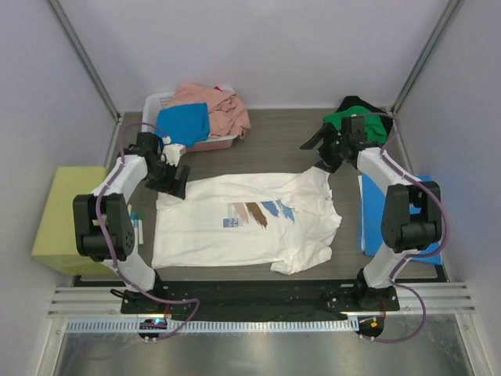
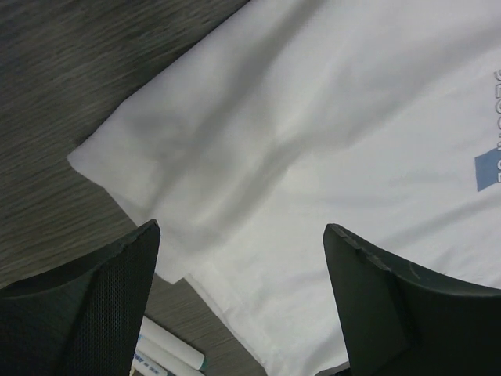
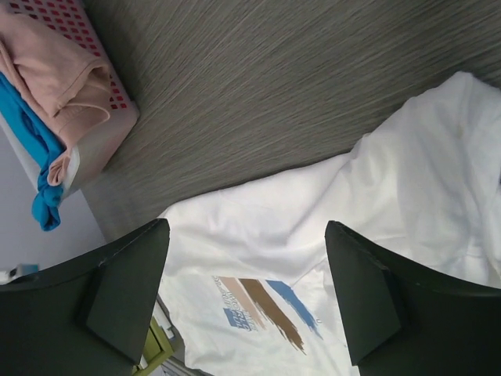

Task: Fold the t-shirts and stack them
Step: Fold the tshirt

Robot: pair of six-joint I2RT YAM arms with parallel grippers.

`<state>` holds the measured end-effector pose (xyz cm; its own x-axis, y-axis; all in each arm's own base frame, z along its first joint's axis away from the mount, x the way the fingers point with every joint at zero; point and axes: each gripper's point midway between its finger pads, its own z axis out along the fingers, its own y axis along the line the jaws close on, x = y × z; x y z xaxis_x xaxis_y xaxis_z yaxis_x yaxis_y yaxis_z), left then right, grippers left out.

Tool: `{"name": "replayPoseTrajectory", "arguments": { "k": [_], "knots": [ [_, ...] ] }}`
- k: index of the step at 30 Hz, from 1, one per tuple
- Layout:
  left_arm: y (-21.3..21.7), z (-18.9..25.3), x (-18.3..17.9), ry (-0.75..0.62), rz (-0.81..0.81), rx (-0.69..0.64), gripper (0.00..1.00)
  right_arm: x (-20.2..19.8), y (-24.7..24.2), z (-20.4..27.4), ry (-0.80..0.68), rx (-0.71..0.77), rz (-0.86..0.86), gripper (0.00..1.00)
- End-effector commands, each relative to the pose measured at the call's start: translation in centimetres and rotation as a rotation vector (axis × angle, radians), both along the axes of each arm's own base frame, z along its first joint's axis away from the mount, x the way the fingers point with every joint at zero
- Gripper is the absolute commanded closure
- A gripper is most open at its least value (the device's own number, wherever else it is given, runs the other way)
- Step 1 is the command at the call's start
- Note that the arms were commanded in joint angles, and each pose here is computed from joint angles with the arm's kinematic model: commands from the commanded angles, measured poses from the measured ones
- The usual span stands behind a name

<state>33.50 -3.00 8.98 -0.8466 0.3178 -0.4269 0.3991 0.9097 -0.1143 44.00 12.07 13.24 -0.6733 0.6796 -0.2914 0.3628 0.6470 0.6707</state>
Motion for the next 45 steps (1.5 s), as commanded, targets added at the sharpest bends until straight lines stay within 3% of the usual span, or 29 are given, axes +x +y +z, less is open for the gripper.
{"name": "replayPoseTrajectory", "arguments": {
  "k": [1, 10, 18, 27, 31, 35, 41, 45],
  "knots": [
    [-0.5, -1.5, 2.4, 0.013, 0.037, -0.03, 0.15, 1.1, 2.4, 2.0, -0.095, 0.064, 0.043, 0.14],
    [0.8, -4.0, 6.3, 0.042, 0.062, 0.04, 0.17, 0.9, 2.2, -1.9, -0.017, 0.04, 0.013, 0.14],
    [1.6, -2.1, 6.9, 0.001, 0.069, 0.025, 0.17, -2.1, 0.5, -5.5, 0.066, -0.039, -0.018, 0.14],
    [2.4, -1.1, 6.6, -0.029, 0.08, 0.022, 0.18, -5.6, -5.0, -8.3, 0.151, -0.152, -0.141, 0.13],
    [2.9, -1.4, 6.4, -0.023, 0.086, 0.018, 0.18, -7.5, -7.8, -7.9, 0.176, -0.182, -0.187, 0.13],
    [3.0, -1.2, 6.6, -0.025, 0.099, 0.003, 0.17, -8.6, -7.5, -6.8, 0.168, -0.174, -0.161, 0.13],
    [2.1, -0.4, 7.5, -0.043, 0.129, -0.057, 0.18, -4.0, -5.1, -1.4, 0.041, -0.069, -0.112, 0.13],
    [1.9, -1.1, 7.9, -0.052, 0.144, -0.043, 0.19, -2.6, -2.9, -0.6, 0.02, -0.032, -0.071, 0.13]
  ]
}}
